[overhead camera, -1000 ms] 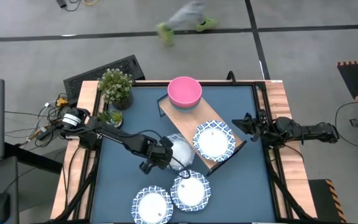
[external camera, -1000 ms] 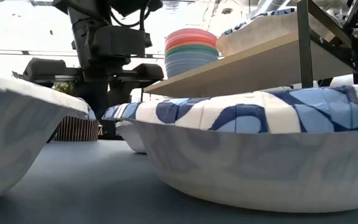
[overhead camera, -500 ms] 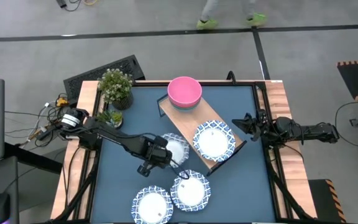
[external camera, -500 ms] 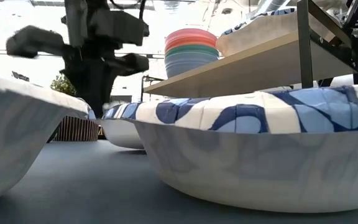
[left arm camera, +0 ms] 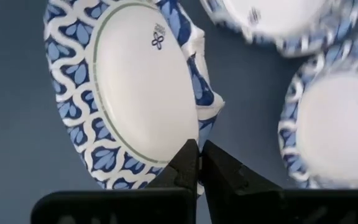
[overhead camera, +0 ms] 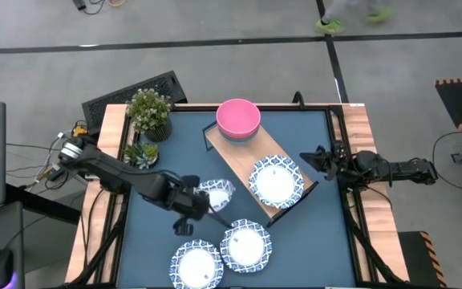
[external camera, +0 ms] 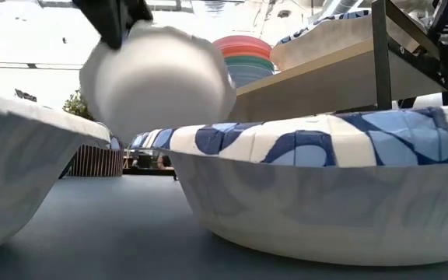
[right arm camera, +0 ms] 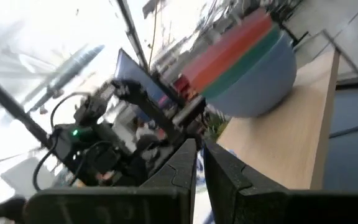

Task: Place and stack plates onto a shelf
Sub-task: Stack the white and blue plate on the shelf

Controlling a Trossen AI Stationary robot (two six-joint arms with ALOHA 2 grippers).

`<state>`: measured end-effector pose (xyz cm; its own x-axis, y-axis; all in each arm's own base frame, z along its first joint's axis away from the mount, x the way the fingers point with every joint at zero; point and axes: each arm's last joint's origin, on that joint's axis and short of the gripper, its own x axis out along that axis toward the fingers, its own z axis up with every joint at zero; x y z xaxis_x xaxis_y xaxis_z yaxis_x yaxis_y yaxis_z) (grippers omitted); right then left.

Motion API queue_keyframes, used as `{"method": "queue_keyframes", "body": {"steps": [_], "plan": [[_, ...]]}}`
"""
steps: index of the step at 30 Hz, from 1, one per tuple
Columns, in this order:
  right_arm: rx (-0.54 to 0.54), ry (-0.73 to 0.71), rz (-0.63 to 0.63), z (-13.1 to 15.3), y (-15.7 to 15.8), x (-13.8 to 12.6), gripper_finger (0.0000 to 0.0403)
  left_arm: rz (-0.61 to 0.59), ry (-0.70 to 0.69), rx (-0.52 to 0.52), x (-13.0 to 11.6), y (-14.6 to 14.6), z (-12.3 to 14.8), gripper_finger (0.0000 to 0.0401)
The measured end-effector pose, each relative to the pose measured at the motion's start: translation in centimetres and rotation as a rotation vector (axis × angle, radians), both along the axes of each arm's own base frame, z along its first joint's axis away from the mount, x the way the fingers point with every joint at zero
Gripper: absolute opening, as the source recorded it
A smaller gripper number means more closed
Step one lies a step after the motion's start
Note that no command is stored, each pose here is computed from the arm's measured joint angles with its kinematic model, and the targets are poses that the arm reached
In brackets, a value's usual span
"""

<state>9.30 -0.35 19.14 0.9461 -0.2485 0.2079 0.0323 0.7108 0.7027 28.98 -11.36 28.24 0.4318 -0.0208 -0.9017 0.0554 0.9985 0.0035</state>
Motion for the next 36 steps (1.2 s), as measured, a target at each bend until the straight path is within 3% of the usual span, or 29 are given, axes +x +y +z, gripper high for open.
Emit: {"method": "queue_keyframes", "body": {"steps": [8,11,17,24,28,31,36], "plan": [[0.074,-0.161,-0.236,1.4,-0.7,-0.7,0.0058,0.127,-0.177,-0.019,-2.2,-0.2,6.7,0.0000],[0.063,-0.156,-0.318,1.5,-0.9,-0.9,0.0058,0.130,-0.279,-0.015,-2.6,-0.4,9.5,0.0000],[0.053,-0.082,-0.437,1.0,-1.1,-0.9,0.0058,0.036,-0.515,0.196,-2.4,-0.2,13.8,0.0000],[0.043,0.030,-0.502,0.0,-1.3,-0.7,0.0058,-0.268,-0.549,0.504,-1.1,1.0,14.5,0.0000],[0.033,0.097,-0.551,-0.6,-1.4,-0.7,0.0058,-0.394,-0.634,0.553,0.0,1.9,15.3,0.0000],[0.026,0.149,-0.604,-1.1,-1.5,-0.7,0.0058,-0.400,-0.697,0.566,1.1,2.4,15.6,0.0000],[0.014,0.205,-0.647,-1.6,-1.5,-0.8,0.0058,-0.439,-0.632,0.633,3.8,2.4,13.7,0.0000]]}}
